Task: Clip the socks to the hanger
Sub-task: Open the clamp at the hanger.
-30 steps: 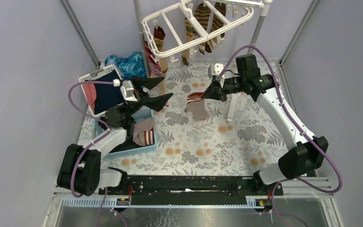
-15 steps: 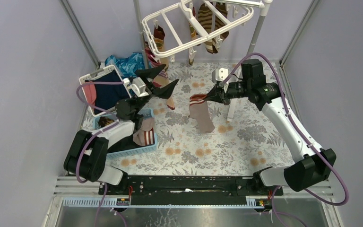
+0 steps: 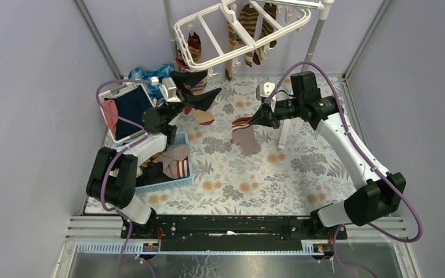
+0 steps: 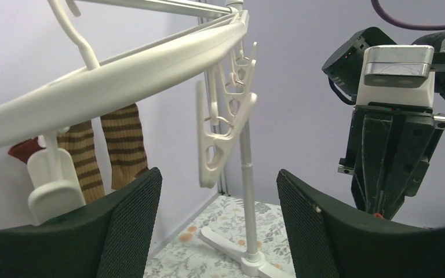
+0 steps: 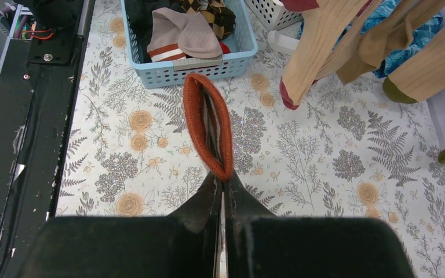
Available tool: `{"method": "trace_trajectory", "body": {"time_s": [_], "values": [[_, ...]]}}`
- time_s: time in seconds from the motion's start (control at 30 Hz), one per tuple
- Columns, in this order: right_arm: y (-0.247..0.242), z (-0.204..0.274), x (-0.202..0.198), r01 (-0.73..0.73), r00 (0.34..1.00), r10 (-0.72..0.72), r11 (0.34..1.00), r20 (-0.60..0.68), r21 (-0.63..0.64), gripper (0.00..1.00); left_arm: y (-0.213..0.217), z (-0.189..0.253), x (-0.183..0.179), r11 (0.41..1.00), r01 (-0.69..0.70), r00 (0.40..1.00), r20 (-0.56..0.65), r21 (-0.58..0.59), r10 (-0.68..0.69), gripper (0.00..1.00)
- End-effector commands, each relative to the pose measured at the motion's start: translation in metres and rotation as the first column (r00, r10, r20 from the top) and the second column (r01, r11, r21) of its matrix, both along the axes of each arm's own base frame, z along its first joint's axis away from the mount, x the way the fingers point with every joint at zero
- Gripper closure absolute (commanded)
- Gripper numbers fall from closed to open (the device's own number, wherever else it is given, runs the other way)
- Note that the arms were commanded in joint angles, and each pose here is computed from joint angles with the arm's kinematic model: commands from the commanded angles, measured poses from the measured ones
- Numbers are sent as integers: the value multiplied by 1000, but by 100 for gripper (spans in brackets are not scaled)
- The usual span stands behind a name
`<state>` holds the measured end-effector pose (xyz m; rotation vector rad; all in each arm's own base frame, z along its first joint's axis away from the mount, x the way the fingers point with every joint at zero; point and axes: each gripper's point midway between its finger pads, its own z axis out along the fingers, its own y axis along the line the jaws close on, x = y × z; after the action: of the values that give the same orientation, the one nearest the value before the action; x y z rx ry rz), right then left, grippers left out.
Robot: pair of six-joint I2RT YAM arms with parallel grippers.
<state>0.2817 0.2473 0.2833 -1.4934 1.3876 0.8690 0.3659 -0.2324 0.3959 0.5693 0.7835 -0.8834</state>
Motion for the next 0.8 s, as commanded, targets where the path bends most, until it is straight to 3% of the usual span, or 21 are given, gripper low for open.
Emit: {"method": "trace_trajectory", "body": {"time_s": [0.0, 0.1, 0.77], "values": [[3, 17, -1, -24, 999, 23, 1000, 34, 13, 100, 4, 20, -6, 997, 49, 998, 29, -65, -47, 24], [3, 17, -1, -24, 999, 23, 1000, 33, 11, 100, 3, 24, -6, 995, 49, 999, 26, -89, -47, 28], [4, 15, -4, -40, 999, 39, 999, 20, 22, 100, -1, 51, -22, 997, 25, 989, 150, -80, -13, 29]]}}
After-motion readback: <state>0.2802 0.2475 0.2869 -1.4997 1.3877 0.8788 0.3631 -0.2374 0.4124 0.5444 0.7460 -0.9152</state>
